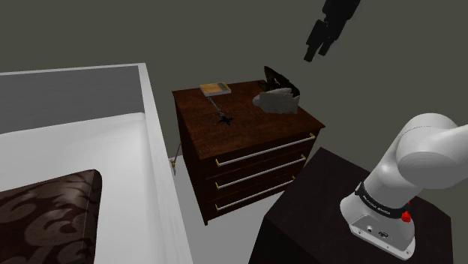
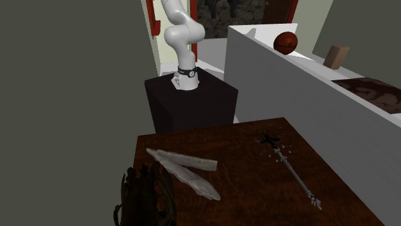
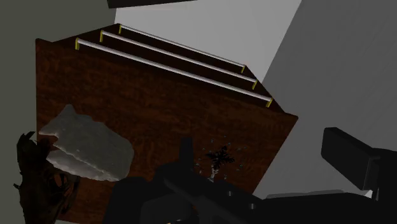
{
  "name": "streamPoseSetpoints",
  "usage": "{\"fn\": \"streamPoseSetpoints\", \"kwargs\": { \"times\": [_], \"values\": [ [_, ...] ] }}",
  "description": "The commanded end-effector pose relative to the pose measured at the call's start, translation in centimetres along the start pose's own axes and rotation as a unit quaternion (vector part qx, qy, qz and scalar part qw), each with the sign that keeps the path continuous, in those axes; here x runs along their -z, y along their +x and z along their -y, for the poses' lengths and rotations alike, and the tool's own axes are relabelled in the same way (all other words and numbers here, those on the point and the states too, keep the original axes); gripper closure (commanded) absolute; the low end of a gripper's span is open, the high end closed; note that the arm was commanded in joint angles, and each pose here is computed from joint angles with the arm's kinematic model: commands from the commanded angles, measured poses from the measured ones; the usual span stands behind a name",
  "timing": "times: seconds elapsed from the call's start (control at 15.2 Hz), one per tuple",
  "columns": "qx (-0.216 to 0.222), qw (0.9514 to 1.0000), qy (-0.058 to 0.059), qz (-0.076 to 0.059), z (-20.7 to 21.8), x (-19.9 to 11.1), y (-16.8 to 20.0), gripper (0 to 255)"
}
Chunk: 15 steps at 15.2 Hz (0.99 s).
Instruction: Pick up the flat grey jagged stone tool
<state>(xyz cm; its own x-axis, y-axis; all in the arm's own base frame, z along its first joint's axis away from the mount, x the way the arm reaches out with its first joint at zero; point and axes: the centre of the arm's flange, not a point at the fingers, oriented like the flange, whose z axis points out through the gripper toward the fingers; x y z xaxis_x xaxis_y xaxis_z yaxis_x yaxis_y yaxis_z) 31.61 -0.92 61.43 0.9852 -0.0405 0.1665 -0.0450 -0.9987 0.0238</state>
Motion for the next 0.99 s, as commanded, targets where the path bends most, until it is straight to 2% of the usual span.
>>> {"fn": "streamPoseSetpoints", "kwargs": {
  "times": [0.0, 0.46, 0.92],
  "values": [
    [0.000, 1.0000, 0.000, 0.000, 0.0, 0.0, 0.0, 0],
    [0.072, 0.9968, 0.020, 0.029, -8.0, -4.7, 3.7, 0],
    [0.144, 0.9871, 0.040, 0.057, -15.2, -10.0, 8.2, 0]
  ]
}}
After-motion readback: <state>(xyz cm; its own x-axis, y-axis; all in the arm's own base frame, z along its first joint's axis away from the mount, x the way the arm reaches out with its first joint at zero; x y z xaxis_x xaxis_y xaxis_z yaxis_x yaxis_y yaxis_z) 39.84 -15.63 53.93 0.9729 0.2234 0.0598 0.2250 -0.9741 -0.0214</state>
